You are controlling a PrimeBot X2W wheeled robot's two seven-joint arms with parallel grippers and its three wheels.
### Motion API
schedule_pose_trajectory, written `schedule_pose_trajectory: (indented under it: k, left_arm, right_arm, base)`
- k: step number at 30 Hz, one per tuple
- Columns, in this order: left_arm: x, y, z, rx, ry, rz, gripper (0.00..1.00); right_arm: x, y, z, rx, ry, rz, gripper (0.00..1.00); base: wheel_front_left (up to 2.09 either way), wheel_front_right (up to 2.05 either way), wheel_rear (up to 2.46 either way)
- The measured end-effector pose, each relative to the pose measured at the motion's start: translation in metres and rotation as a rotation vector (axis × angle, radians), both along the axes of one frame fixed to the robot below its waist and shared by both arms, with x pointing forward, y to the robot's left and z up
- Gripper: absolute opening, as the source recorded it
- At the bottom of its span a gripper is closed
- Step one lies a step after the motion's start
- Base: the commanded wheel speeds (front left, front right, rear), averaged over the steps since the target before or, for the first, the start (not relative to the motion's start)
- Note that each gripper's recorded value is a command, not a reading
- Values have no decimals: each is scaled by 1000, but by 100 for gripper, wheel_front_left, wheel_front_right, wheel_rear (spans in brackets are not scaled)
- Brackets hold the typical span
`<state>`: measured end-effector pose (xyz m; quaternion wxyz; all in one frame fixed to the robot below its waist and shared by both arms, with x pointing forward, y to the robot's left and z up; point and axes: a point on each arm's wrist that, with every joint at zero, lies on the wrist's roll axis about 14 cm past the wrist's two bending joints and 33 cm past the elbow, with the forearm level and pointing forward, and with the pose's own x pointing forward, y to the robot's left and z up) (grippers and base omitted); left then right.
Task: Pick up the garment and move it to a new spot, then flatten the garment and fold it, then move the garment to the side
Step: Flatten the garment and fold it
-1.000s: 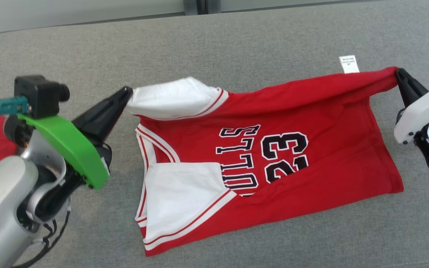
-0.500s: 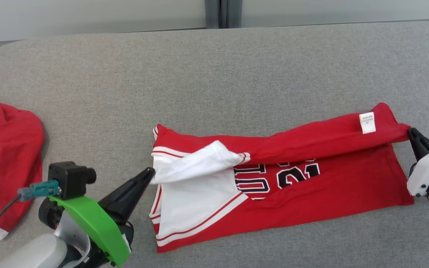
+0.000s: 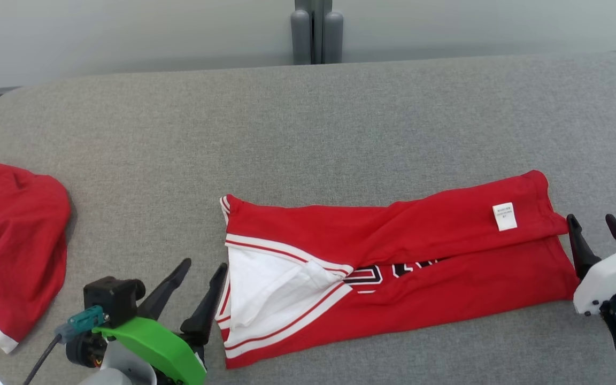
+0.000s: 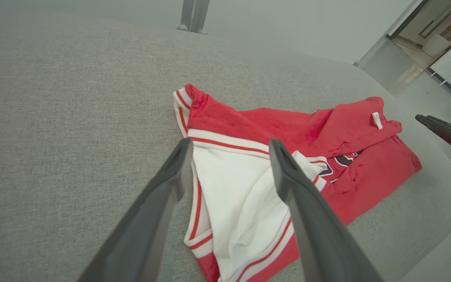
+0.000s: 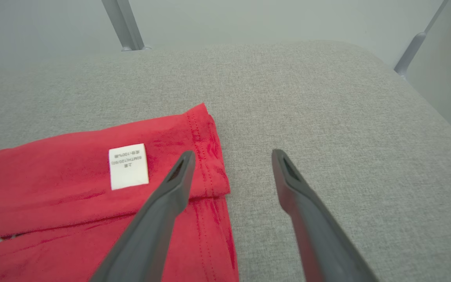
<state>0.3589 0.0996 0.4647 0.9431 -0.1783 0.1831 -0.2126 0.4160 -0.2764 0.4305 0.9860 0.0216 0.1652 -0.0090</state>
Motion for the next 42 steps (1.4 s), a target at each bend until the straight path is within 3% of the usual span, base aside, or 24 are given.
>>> schedule_pose_trajectory:
  k: [5, 11, 21, 33, 42]
  left_arm:
    - [6, 20, 15, 55, -117, 168, 100]
    - [-1, 37, 56, -9, -289, 381, 100]
    - [-40, 51, 55, 155, -416, 467, 100]
    - [-59, 43, 44, 208, -427, 425, 100]
    - [-54, 39, 32, 209, -382, 406, 100]
  right_arm:
    - [-20, 7, 14, 36, -124, -22, 100]
    - [-36, 34, 30, 75, -229, 23, 100]
    - [-51, 53, 58, 121, -343, 23, 100]
    - [-46, 46, 34, 109, -265, -6, 100]
    - [-6, 20, -8, 173, 18, -108, 100]
  base:
    - [0, 0, 0]
    - [0, 0, 0]
    - [0, 0, 0]
    - [0, 0, 0]
    - [0, 0, 0]
